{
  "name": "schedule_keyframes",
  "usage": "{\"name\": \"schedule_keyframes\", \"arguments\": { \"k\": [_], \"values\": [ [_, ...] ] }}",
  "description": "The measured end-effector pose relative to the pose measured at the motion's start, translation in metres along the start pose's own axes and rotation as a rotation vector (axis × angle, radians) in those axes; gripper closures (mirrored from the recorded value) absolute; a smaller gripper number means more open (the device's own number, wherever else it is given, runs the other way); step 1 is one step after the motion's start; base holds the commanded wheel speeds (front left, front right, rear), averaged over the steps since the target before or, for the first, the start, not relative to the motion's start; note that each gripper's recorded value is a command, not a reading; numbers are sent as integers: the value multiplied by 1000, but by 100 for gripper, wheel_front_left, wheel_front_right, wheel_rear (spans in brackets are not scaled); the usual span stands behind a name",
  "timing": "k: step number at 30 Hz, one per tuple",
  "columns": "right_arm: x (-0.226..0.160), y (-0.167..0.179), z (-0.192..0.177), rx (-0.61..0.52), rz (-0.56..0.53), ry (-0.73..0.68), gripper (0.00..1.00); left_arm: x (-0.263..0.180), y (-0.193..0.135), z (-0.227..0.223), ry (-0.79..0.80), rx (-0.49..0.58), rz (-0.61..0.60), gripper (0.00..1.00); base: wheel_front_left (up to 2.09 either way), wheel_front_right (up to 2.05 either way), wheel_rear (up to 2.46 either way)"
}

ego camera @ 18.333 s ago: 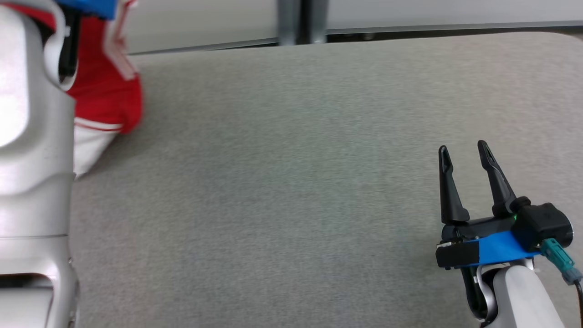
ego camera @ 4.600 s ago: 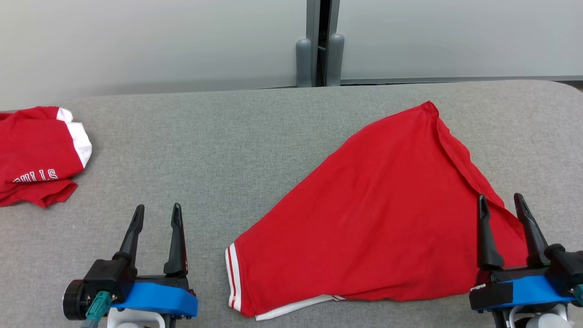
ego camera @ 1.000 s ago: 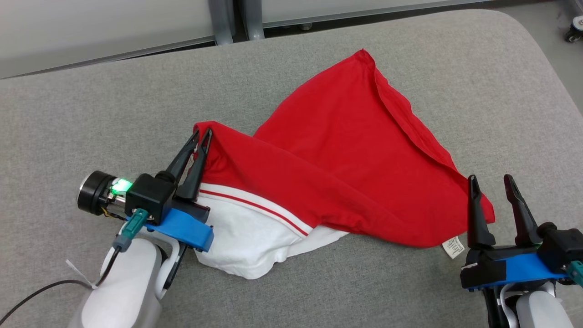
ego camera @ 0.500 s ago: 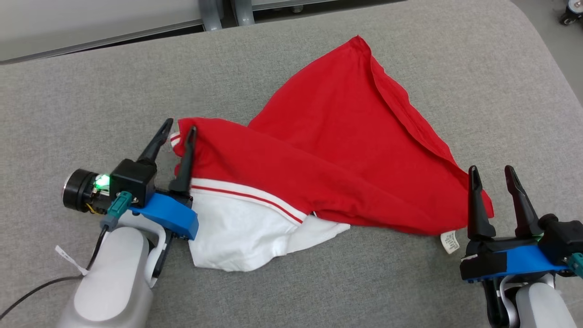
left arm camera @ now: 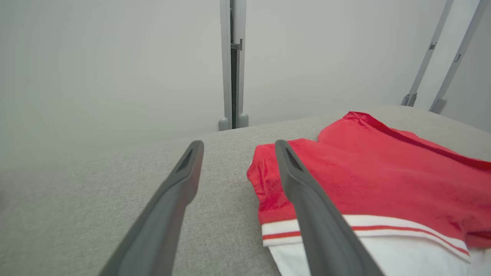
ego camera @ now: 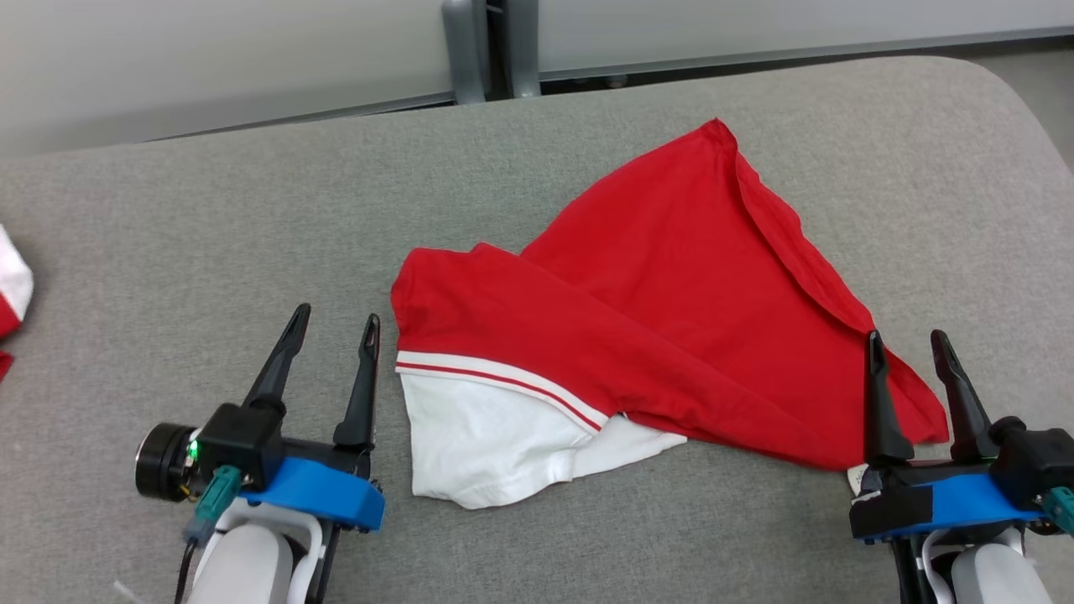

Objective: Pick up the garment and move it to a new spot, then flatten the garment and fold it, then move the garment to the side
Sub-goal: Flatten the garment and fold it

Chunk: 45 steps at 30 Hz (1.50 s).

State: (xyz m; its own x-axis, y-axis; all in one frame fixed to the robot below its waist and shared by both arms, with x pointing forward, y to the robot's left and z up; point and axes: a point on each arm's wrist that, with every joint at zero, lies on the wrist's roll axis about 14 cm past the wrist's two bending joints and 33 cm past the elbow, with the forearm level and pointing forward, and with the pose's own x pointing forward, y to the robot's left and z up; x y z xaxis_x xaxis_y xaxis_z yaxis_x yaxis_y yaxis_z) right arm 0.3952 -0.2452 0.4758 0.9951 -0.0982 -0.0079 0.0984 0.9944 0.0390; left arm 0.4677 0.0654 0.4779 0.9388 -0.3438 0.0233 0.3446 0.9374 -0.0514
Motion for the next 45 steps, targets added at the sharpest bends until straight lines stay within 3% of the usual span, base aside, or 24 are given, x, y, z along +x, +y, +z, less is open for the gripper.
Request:
{"name": "schedule_keyframes", "arguments": {
  "k": [9,18,26,36,45],
  "values": [
    [-3,25,10,21,65,-33,0,-56,41,31,-81,5,189,0,0,0,0],
    [-6,35,12,31,92,-36,0,-87,52,35,-88,13,254,0,0,0,0],
    [-8,37,10,33,95,-32,0,-78,21,28,-68,-24,134,0,0,0,0],
    [-13,27,6,32,67,-16,0,-73,-41,-31,119,-96,-63,0,0,0,0],
    [-13,17,-2,29,38,6,0,-78,-60,-79,280,-103,-130,0,0,0,0]
  ]
}}
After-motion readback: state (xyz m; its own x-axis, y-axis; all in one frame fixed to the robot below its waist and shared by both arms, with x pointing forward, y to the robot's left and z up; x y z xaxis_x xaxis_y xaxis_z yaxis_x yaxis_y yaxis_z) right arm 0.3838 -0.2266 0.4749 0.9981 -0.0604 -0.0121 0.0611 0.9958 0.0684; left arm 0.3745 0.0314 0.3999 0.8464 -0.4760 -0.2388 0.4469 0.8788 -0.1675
